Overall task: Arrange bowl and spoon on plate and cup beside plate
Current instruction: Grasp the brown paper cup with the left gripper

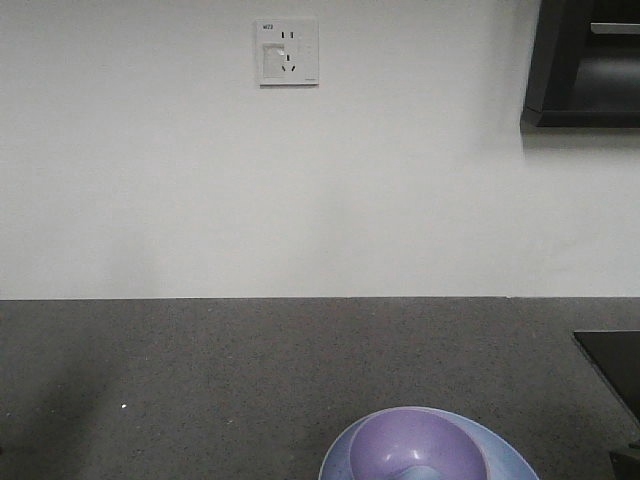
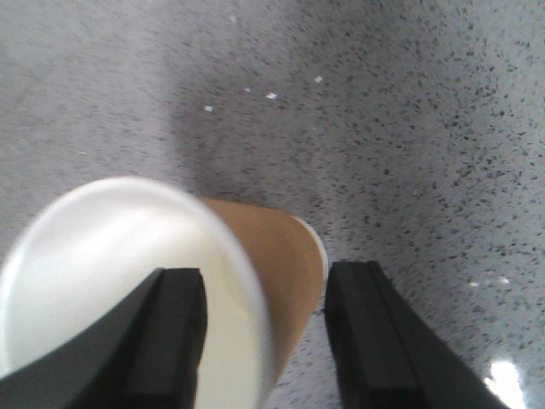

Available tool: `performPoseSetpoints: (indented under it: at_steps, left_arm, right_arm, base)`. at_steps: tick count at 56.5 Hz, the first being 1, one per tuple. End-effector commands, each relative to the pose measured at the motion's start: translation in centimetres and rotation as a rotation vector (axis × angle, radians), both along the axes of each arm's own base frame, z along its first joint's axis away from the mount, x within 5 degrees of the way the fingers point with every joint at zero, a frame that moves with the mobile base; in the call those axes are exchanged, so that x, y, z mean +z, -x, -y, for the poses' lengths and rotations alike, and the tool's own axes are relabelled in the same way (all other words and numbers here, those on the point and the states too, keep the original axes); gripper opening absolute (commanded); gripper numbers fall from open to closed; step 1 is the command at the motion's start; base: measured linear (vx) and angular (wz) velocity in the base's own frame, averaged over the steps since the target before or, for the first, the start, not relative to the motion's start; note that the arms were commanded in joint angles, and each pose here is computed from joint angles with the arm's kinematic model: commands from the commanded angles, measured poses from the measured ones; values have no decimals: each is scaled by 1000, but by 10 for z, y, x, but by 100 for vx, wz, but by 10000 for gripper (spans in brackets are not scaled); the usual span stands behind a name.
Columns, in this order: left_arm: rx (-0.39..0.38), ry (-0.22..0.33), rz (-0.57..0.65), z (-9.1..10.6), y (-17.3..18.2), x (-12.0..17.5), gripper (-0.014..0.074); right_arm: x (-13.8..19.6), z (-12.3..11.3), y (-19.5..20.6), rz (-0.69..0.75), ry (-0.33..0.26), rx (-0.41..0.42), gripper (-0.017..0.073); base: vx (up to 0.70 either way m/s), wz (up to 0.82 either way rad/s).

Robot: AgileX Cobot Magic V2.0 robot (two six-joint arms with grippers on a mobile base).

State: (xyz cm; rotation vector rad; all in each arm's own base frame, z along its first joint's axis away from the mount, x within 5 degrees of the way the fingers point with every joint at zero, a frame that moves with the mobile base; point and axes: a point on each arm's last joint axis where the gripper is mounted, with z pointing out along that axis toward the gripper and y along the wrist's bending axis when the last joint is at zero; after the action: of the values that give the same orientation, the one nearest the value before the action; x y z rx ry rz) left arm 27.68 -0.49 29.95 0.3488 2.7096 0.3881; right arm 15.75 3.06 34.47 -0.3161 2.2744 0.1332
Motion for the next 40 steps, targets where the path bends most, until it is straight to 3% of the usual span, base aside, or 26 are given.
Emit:
performPoseSetpoints:
  at_steps: [1,11,17,22,27,37,40]
  left_arm:
    - [-2,32,67,2,-5,9,342]
    - [-34,46,81,6,-6,10,-10]
    - [-63,68,143,12,0,22,-9]
    - [-135,100,229,23,10,42,-8]
    - [-227,160,299,41,16,65,-6]
    - [-416,336,405,89,25,112,-1]
    - [-479,360,416,105,26,121,0]
  right_arm:
    - [15,1,-2,102,-18,-10,-8]
    - [15,1,-2,102,-18,-10,-8]
    - [16,1,-2,106,-18,-11,-8]
    - [16,1,-2,107,-19,-11,-8]
    - [16,1,-2,109,-18,-11,-8]
    - [16,1,-2,109,-18,-11,-8]
    - [16,1,-2,110,-18,-11,-8]
  base:
    - [0,0]
    - [0,0]
    - [0,0]
    - [0,0]
    - [0,0]
    - [0,0]
    - [0,0]
